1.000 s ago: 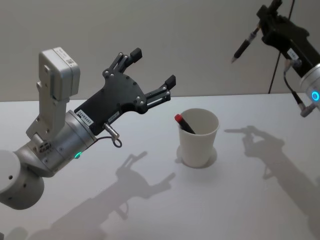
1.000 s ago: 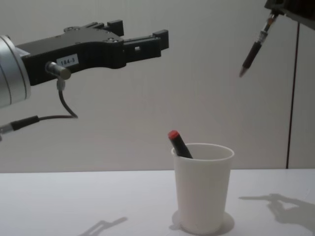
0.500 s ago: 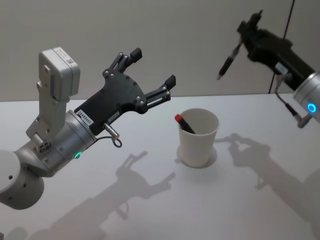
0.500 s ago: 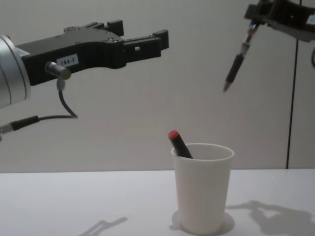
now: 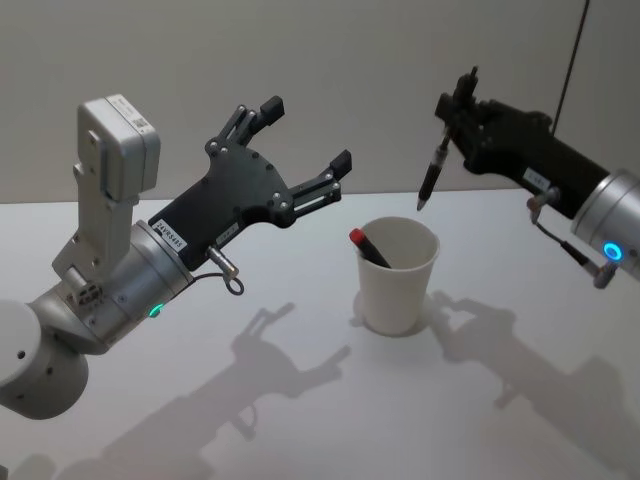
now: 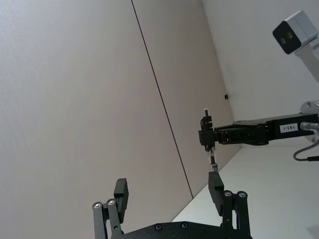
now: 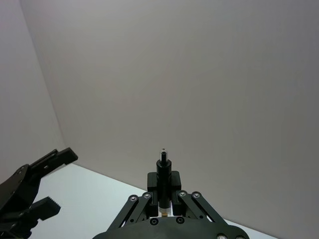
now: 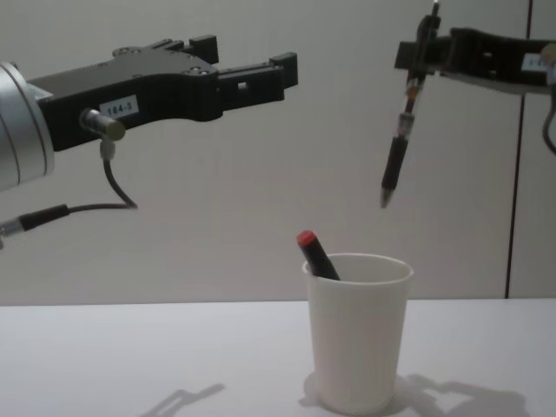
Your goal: Place the pen into the pen holder.
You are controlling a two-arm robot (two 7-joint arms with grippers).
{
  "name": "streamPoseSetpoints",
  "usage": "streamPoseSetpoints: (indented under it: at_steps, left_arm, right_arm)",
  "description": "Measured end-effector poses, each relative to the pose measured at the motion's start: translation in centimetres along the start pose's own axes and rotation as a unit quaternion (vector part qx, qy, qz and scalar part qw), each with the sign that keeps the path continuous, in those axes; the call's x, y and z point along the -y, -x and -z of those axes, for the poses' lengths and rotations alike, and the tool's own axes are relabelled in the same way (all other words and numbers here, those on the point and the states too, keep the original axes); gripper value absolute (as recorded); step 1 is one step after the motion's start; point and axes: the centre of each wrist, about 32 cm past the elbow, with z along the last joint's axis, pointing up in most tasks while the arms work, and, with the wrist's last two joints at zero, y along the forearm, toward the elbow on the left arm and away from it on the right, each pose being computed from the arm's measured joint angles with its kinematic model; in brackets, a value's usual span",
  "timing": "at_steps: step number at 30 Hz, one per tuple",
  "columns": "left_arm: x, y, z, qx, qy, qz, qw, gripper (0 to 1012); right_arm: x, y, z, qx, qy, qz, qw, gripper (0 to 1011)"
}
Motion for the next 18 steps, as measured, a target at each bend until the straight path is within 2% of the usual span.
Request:
streamPoseSetpoints:
  at_steps: [7, 11, 18]
  left_arm:
    - [0.0, 0.0, 0.0, 0.0, 0.0, 0.0, 1.0, 1001]
    - [0.0, 0.0, 0.0, 0.0, 0.0, 0.0, 1.0, 1001]
    - [0.0, 0.0, 0.0, 0.0, 0.0, 0.0, 1.0, 1001]
  right_arm:
    - [0.4, 1.1, 0.1, 0.039, 0.013, 0.012, 0.9991, 132]
    - [0.6, 1.6, 0.1, 0.07, 0.009, 0.031, 0.997, 132]
    - [0.8, 2.1, 0.1, 0.105, 0.001, 0.049, 0.9933, 132]
